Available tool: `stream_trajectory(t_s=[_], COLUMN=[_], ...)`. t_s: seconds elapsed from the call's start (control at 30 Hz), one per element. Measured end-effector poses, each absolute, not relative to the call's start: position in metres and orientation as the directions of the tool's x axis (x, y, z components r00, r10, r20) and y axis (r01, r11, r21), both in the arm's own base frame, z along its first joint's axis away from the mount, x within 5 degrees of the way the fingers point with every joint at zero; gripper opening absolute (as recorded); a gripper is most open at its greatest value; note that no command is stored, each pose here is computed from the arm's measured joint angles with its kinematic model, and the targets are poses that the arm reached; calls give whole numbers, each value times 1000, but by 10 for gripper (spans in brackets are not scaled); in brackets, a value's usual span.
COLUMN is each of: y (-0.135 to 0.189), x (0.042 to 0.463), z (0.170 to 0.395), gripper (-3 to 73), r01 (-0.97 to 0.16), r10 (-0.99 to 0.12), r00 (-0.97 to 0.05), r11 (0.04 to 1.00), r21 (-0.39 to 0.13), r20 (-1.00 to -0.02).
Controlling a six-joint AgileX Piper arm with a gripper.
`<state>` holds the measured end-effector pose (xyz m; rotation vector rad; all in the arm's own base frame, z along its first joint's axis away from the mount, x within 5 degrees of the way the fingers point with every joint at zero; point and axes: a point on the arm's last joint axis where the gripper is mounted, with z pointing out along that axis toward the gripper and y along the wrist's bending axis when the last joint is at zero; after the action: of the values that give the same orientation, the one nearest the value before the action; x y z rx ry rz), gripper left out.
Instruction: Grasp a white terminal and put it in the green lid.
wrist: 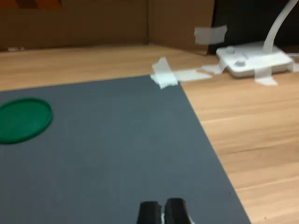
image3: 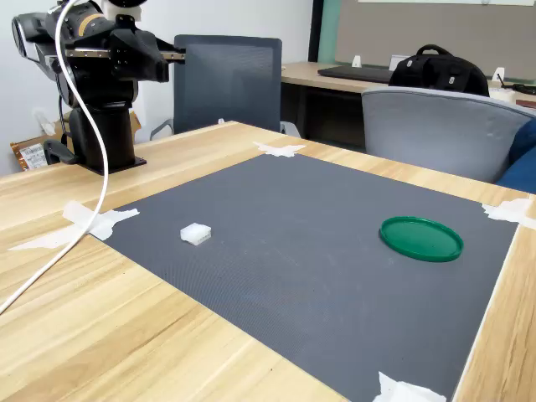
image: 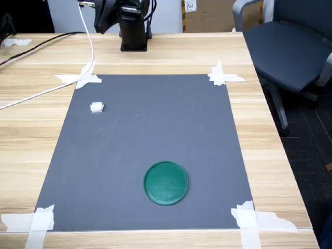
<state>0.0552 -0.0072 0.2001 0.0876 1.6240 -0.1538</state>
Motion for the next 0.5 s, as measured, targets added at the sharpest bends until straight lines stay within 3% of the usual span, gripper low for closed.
stream_trajectory(t_s=[0.5], y=[-7], x=[55], z=[199], gripper=[-28], r01=[146], r10=[-34], r00=[-75], r11=[988], r21=[-45], r20=[-997])
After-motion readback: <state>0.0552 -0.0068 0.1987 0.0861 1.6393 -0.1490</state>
